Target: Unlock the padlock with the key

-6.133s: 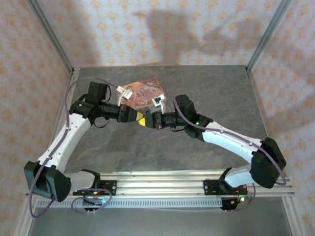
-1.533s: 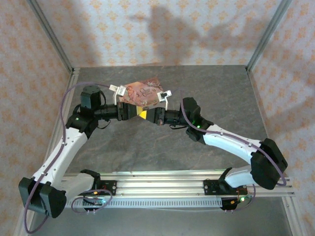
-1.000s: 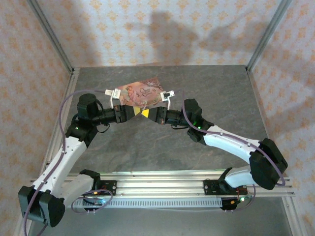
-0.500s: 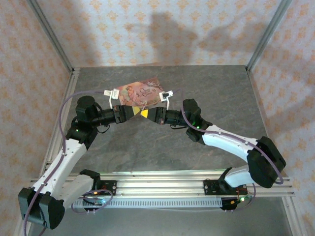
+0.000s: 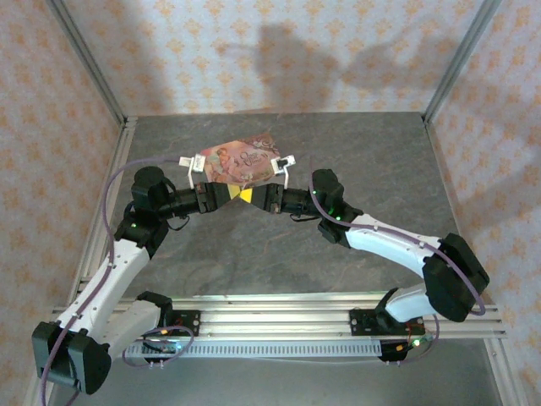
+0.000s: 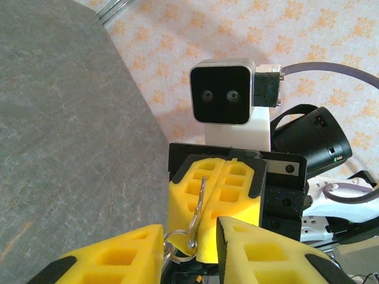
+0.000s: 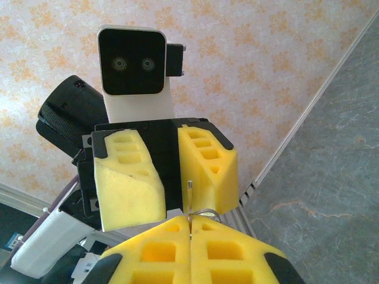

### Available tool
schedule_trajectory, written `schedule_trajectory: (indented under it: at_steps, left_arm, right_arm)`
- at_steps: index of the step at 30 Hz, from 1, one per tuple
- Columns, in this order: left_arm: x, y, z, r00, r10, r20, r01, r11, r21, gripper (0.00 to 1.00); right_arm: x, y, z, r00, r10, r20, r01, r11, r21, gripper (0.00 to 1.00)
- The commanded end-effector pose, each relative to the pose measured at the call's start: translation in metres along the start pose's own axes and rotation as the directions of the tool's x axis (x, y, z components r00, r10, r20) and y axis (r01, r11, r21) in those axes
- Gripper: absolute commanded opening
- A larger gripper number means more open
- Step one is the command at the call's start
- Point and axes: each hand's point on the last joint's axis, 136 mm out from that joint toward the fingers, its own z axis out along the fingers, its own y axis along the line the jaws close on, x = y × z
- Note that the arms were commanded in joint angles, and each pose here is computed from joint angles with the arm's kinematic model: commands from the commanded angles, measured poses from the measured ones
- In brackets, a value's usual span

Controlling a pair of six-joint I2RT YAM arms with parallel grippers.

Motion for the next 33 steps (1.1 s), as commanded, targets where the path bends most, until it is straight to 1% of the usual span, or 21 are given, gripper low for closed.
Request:
schedule_trajectory:
  at_steps: [1, 8, 9, 12, 16, 18, 19, 20, 21, 22, 24, 26, 29, 31, 33]
  left_arm:
    - [0.0, -0.006, 0.002, 1.0, 0.032, -0.001, -0.031, 0.999, 0.028, 0.28]
    - [0.006, -0.011, 0.005, 0.999, 0.036, -0.033, -0.035, 0.998, 0.052, 0.18]
    - [0.007, -0.011, 0.006, 0.999, 0.041, -0.036, -0.039, 0.998, 0.055, 0.15]
    - [0.007, -0.013, 0.005, 0.997, 0.061, -0.039, -0.059, 0.997, 0.055, 0.0]
    - [0.008, -0.01, 0.004, 0.996, 0.087, -0.037, -0.086, 0.996, 0.032, 0.0]
    - [0.008, -0.008, 0.003, 0.995, 0.096, -0.035, -0.095, 0.995, 0.018, 0.0]
    - [0.008, -0.006, 0.003, 0.994, 0.101, -0.032, -0.101, 0.995, 0.006, 0.0]
    - [0.008, -0.004, 0.003, 0.994, 0.107, -0.03, -0.108, 0.994, -0.012, 0.0]
    - [0.008, -0.001, 0.001, 0.992, 0.122, -0.027, -0.123, 0.992, -0.037, 0.0]
    - [0.008, 0.002, 0.0, 0.99, 0.135, -0.029, -0.137, 0.989, -0.065, 0.0]
    - [0.008, 0.006, -0.005, 0.983, 0.183, -0.027, -0.184, 0.977, -0.109, 0.0]
    - [0.008, 0.008, -0.008, 0.976, 0.214, -0.024, -0.216, 0.967, -0.133, 0.0]
    - [0.011, 0.005, -0.008, 0.971, 0.237, -0.036, -0.24, 0.964, -0.116, 0.0]
    - [0.01, 0.001, -0.007, 0.971, 0.237, -0.035, -0.239, 0.966, -0.094, 0.0]
    - [0.005, -0.008, -0.006, 0.969, 0.247, -0.016, -0.247, 0.967, -0.057, 0.0]
  right_arm:
    - [-0.009, 0.024, 0.006, 0.999, -0.05, 0.005, 0.05, 0.996, -0.077, 0.0]
    - [-0.008, 0.026, 0.011, 0.999, -0.05, -0.013, 0.048, 0.995, -0.09, 0.0]
    - [-0.007, 0.025, 0.012, 0.999, -0.048, -0.018, 0.046, 0.995, -0.091, 0.0]
    - [-0.006, 0.023, 0.014, 0.999, -0.042, -0.024, 0.04, 0.995, -0.089, 0.0]
    - [-0.006, 0.015, 0.015, 0.999, -0.03, -0.021, 0.029, 0.998, -0.047, 0.0]
    - [-0.007, 0.006, 0.013, 1.0, -0.025, -0.013, 0.025, 1.0, 0.008, 0.01]
    - [-0.008, 0.001, 0.011, 1.0, -0.022, -0.002, 0.022, 0.999, 0.047, 0.08]
    - [-0.009, -0.005, 0.008, 1.0, -0.027, 0.007, 0.026, 0.995, 0.093, 0.22]
    - [-0.01, -0.008, 0.004, 0.999, -0.036, 0.014, 0.034, 0.992, 0.123, 0.27]
    - [-0.01, -0.01, -0.001, 0.999, -0.047, 0.018, 0.043, 0.986, 0.158, 0.36]
    - [-0.014, -0.012, -0.011, 0.998, -0.061, 0.02, 0.055, 0.977, 0.207, 0.46]
    - [-0.02, -0.009, -0.025, 0.997, -0.072, 0.025, 0.064, 0.97, 0.234, 0.51]
    - [-0.03, 0.003, -0.043, 0.995, -0.097, 0.039, 0.084, 0.965, 0.249, 0.56]
    - [-0.033, 0.01, -0.047, 0.993, -0.116, 0.028, 0.105, 0.96, 0.259, 0.58]
    - [-0.034, 0.019, -0.044, 0.993, -0.117, 0.004, 0.112, 0.966, 0.232, 0.58]
